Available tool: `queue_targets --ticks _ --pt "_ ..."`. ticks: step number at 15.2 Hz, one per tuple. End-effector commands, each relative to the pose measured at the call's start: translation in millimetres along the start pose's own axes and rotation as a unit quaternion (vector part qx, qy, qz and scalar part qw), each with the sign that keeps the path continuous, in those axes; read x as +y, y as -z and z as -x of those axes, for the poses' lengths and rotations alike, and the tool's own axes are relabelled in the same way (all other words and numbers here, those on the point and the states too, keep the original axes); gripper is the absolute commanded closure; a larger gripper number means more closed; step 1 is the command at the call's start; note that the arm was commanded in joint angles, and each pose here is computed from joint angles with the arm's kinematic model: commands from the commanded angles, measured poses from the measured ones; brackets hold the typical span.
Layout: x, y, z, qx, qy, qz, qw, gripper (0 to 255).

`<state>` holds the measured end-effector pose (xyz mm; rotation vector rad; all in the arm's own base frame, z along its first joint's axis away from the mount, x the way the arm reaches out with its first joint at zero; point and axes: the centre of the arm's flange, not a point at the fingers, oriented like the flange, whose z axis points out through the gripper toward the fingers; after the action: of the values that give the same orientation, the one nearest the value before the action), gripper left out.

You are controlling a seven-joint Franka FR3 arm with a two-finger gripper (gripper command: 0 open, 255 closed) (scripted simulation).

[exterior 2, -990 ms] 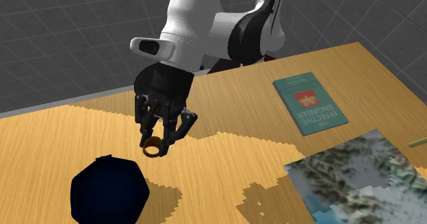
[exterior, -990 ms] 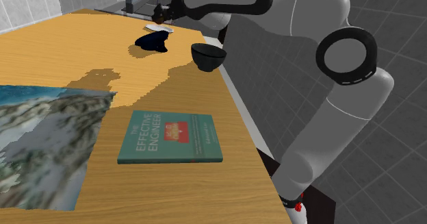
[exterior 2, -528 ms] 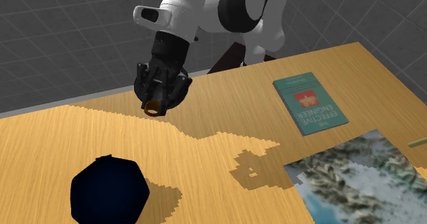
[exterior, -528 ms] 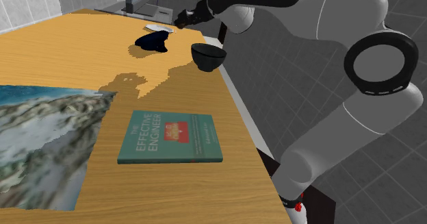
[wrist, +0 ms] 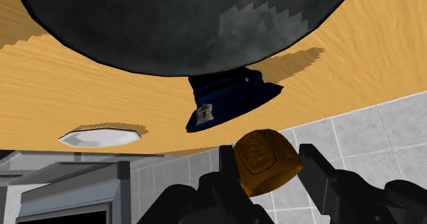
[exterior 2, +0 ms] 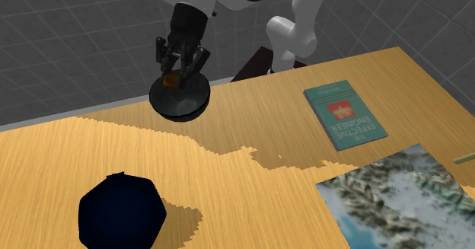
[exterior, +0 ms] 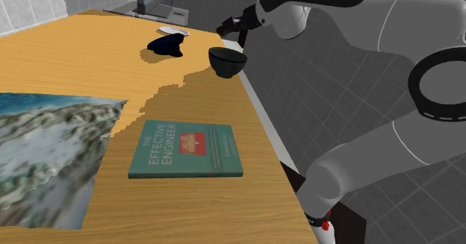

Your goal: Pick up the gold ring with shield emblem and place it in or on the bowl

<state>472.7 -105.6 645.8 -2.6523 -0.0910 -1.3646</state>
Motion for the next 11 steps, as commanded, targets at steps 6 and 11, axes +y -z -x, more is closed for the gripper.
queue_targets --ticks 6,11 --pt "31.9 20.5 36.9 0.000 0.000 -0.001 1.0000 255" --pt "34.8 5.4 58.4 0.000 0.000 -0.001 1.0000 255"
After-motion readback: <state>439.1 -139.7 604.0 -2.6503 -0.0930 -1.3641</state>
